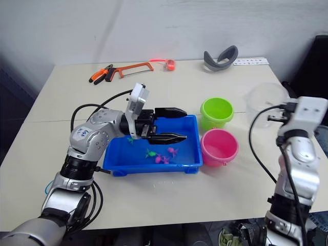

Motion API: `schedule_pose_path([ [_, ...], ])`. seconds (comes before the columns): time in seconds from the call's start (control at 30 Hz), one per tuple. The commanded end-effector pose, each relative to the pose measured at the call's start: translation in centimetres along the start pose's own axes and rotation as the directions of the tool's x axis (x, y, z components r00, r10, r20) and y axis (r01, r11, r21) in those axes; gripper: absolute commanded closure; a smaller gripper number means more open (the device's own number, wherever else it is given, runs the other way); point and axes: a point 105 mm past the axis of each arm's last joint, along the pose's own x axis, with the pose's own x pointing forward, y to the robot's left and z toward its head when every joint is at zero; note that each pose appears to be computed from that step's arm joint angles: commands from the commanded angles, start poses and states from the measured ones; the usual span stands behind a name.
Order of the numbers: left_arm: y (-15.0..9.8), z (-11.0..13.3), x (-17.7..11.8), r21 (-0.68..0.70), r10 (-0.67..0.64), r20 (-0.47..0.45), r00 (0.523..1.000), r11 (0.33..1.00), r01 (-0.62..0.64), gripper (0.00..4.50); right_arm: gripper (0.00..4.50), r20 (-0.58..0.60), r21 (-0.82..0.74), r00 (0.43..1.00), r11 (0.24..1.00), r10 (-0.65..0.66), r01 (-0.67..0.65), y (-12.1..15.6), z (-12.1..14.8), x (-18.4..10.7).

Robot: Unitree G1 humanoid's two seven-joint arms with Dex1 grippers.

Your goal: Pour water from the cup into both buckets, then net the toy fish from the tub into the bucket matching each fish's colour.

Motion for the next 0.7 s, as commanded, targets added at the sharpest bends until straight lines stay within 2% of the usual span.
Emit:
schedule_pose_path([
  [0.03, -1.1, 1.6, 0.2, 0.032, -0.072, 0.028, 0.997, 0.997, 0.071, 0.0, 4.48, -0.009, 0.141, 0.996, 0.986, -0.086, 0.086, -2.7, 0.1, -3.1],
  [0.2, -1.2, 1.5, 0.5, 0.04, -0.108, 0.014, 0.994, 0.993, 0.107, 0.0, 4.48, -0.118, 0.201, 0.986, 0.969, -0.122, 0.144, -4.2, -3.3, -5.3],
  [0.33, -0.8, 1.6, 0.8, 0.064, -0.103, 0.019, 0.995, 0.993, 0.101, 0.0, 4.48, -0.144, 0.281, 0.977, 0.94, -0.158, 0.193, -4.7, -5.4, -5.4],
  [0.47, -0.7, 1.6, 1.0, 0.077, -0.111, 0.018, 0.994, 0.991, 0.109, 0.0, 4.48, -0.217, 0.243, 0.957, 0.939, -0.19, 0.241, -5.3, -8.2, -5.2],
  [0.53, -0.5, 1.7, 1.0, 0.085, -0.104, 0.02, 0.994, 0.991, 0.102, 0.0, 3.72, -0.244, 0.2, 0.946, 0.943, -0.215, 0.266, -5.5, -9.3, -5.3],
  [0.57, -0.3, 1.6, 1.0, 0.092, -0.093, 0.021, 0.995, 0.992, 0.091, 0.0, 3.48, -0.253, 0.181, 0.942, 0.946, -0.219, 0.269, -5.5, -9.7, -5.5],
  [0.67, -0.1, 1.5, 0.9, 0.103, -0.058, 0.023, 0.998, 0.993, 0.055, 0.0, 2.0, -0.259, 0.127, 0.938, 0.955, -0.228, 0.267, -5.6, -10.3, -6.1],
  [0.7, 0.0, 1.4, 0.8, 0.105, -0.047, 0.024, 0.999, 0.993, 0.044, 0.0, 1.65, -0.256, 0.114, 0.938, 0.957, -0.233, 0.268, -5.8, -10.2, -6.7],
])
